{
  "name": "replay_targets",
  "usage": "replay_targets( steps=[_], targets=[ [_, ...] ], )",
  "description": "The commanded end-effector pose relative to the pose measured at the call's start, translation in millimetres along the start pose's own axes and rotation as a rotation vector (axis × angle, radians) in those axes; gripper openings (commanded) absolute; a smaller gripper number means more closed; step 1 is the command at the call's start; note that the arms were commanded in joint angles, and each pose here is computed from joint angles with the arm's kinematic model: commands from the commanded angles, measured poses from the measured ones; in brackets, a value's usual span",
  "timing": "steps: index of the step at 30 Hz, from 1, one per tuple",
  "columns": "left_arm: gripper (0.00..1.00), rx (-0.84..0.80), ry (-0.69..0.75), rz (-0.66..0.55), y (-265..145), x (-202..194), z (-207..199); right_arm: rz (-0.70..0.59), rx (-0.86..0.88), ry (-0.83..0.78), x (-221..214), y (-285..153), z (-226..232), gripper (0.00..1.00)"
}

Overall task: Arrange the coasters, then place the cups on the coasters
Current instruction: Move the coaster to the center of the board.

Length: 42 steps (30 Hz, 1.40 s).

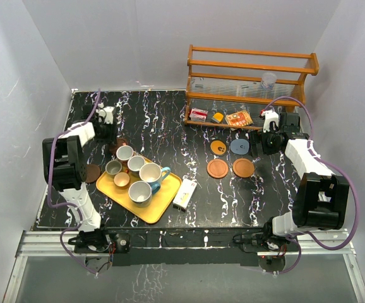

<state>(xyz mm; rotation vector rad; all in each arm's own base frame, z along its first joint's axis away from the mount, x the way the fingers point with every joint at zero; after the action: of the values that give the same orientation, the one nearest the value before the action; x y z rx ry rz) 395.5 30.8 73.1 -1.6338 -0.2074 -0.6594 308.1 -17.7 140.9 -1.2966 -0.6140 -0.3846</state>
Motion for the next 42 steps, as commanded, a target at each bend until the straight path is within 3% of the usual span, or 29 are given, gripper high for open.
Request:
replay_targets(
  steps=[1,10,19,42],
  targets=[
    [0.37,-0.133,0.032,0.116,23.4,-14.1,-59.7,-0.065,-0.002,-0.027,20.1,-8.4,-1.0,0.98],
    [0.36,-0.212,0.163,0.117,51.9,20.8,-121.9,-0.068,-0.007,-0.029,20.0,-9.6,-1.1,0.98],
    [0.35,-0.272,0.289,0.143,72.8,28.4,-169.6,-0.068,-0.015,-0.028,19.6,-9.7,-2.0,0.98],
    [0.34,-0.387,0.638,0.241,64.2,-14.4,-285.8,-0.065,-0.022,-0.029,19.5,-9.4,-3.2,0.98]
  ],
)
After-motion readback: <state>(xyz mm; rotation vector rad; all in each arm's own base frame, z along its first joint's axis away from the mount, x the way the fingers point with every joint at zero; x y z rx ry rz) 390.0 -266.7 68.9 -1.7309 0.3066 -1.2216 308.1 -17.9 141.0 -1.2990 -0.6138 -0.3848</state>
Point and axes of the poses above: each gripper's point midway between its finger pads, its own y axis out along the fingers, its own z axis along the line the jaws close on, x = y × z, the point moved 6 cm from there along -y, back along the fingers, and after that the axes turned 7 degrees about y, right-handed, at the moved point
